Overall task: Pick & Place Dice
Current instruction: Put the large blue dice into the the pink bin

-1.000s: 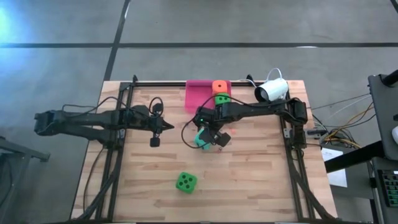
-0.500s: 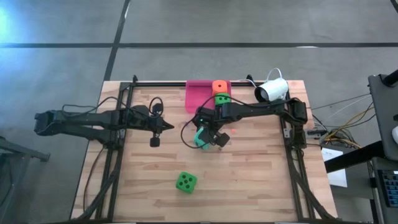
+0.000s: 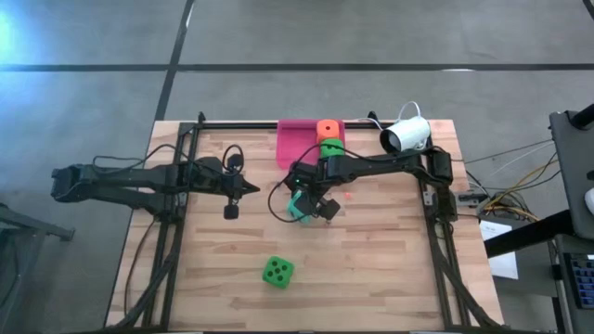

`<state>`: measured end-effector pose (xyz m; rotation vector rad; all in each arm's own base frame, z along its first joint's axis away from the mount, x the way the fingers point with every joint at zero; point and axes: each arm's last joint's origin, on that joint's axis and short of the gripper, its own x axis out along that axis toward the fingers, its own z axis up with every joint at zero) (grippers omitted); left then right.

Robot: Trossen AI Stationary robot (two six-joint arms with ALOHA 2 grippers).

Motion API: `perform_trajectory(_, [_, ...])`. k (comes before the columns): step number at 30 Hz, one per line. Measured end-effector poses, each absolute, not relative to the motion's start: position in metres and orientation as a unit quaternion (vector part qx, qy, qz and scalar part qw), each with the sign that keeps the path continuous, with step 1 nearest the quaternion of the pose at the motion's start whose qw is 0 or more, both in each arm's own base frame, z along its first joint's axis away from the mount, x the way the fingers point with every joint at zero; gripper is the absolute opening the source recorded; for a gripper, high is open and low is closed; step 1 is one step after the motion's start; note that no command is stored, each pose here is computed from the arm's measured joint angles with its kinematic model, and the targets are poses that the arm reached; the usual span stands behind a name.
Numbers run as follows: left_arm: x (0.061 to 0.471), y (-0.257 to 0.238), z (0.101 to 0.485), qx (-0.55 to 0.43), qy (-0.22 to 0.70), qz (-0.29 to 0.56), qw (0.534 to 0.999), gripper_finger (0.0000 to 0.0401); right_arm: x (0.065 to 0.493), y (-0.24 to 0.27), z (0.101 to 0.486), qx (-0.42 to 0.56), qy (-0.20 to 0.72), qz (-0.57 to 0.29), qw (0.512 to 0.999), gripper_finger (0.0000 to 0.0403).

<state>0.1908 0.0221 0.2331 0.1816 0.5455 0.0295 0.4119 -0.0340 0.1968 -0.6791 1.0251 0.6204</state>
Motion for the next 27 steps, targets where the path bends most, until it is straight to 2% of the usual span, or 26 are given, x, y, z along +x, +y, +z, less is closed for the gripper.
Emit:
perform_trajectory(10, [0.191, 0.022, 0.233, 0.090, 0.269, 0.014, 0.959, 0.0008, 0.407, -0.034, 0.211, -0.316, 0.464, 0.279, 0.779, 0.0396])
perform_trajectory(27, [0.191, 0.022, 0.233, 0.089, 0.269, 0.014, 0.959, 0.0008, 0.411, -0.035, 0.203, -0.291, 0.473, 0.265, 0.788, 0.0396])
